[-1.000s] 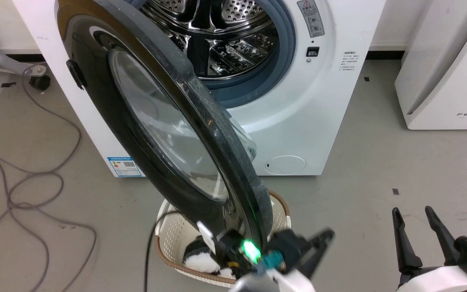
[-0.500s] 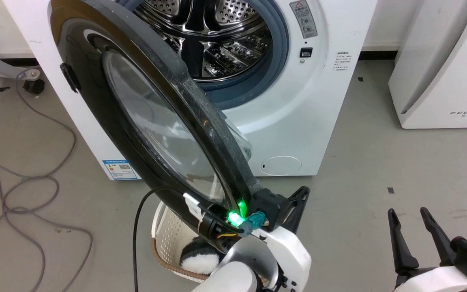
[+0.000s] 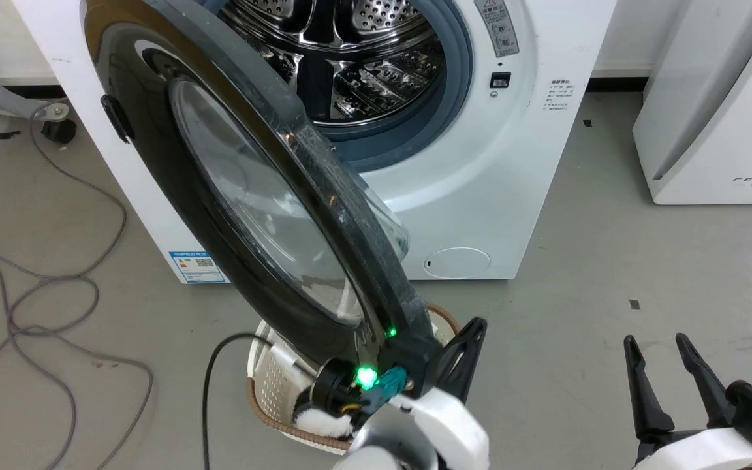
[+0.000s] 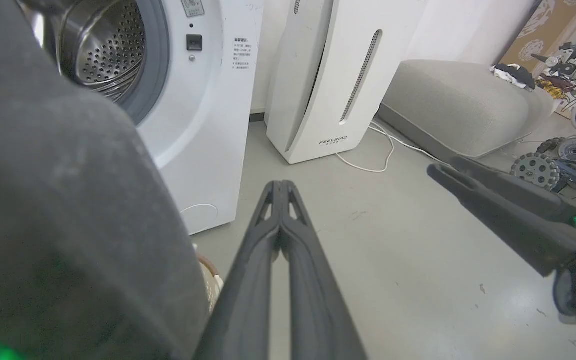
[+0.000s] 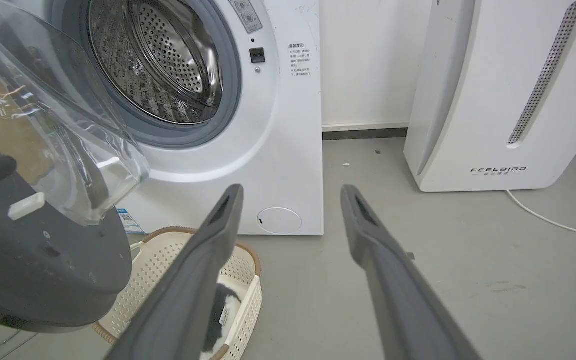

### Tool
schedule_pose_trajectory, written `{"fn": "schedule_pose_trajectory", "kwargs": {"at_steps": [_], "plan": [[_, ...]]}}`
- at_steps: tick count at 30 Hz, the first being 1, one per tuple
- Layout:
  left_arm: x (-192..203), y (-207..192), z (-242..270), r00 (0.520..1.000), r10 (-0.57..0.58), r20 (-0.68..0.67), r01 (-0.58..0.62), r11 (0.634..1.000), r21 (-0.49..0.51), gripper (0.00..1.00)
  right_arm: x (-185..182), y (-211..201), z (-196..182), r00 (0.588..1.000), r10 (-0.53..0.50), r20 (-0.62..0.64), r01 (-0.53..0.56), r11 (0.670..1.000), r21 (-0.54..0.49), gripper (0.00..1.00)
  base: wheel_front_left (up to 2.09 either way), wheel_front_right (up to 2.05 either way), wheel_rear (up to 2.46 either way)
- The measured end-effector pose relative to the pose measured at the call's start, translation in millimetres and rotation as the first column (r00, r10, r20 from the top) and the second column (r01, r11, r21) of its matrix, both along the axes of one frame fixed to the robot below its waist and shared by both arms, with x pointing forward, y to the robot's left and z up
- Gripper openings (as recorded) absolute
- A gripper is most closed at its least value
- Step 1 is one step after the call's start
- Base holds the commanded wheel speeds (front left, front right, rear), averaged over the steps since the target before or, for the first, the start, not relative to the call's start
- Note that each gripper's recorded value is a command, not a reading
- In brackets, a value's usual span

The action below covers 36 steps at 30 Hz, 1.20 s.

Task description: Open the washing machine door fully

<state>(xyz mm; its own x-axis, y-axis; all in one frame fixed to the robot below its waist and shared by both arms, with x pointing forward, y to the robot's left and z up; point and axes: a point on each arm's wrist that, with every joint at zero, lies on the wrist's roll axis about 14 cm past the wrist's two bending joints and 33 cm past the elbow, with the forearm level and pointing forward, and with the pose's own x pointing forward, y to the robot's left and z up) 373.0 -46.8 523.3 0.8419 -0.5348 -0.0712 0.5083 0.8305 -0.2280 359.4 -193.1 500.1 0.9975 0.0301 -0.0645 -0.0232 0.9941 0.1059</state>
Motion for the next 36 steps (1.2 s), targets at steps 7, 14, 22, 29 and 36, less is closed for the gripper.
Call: {"fn": "schedule_pose_trajectory", "kwargs": {"at_steps": [7,14,22,29,36], "plan": [[-9.7,20.4,-2.9,0.998,0.059,0.003,-0.059,0.998,0.003,0.00,1.9,3.4,1.3,1.000,0.011,0.003,-0.011,1.000,-0.001,1.00,0.00,0.00,0.00],[-24.9,46.1,-2.1,0.989,0.146,-0.006,-0.146,0.989,0.011,0.00,2.4,7.6,5.1,1.000,0.025,0.014,-0.025,1.000,-0.006,1.00,0.00,0.00,0.00],[-30.9,83.1,17.8,0.955,0.291,0.062,-0.291,0.957,-0.021,0.00,7.7,16.2,10.1,0.998,0.058,0.022,-0.056,0.996,-0.075,1.00,0.00,0.00,0.00],[-38.1,123.2,26.1,0.903,0.422,0.075,-0.422,0.906,-0.027,0.00,10.8,24.9,5.6,0.996,0.085,0.004,-0.085,0.994,-0.071,1.00,0.00,0.00,0.00],[-49.9,165.0,29.4,0.827,0.558,0.071,-0.558,0.829,-0.021,0.00,19.9,32.7,2.2,0.994,0.110,-0.006,-0.110,0.991,-0.070,1.00,0.00,0.00,0.00]]}}
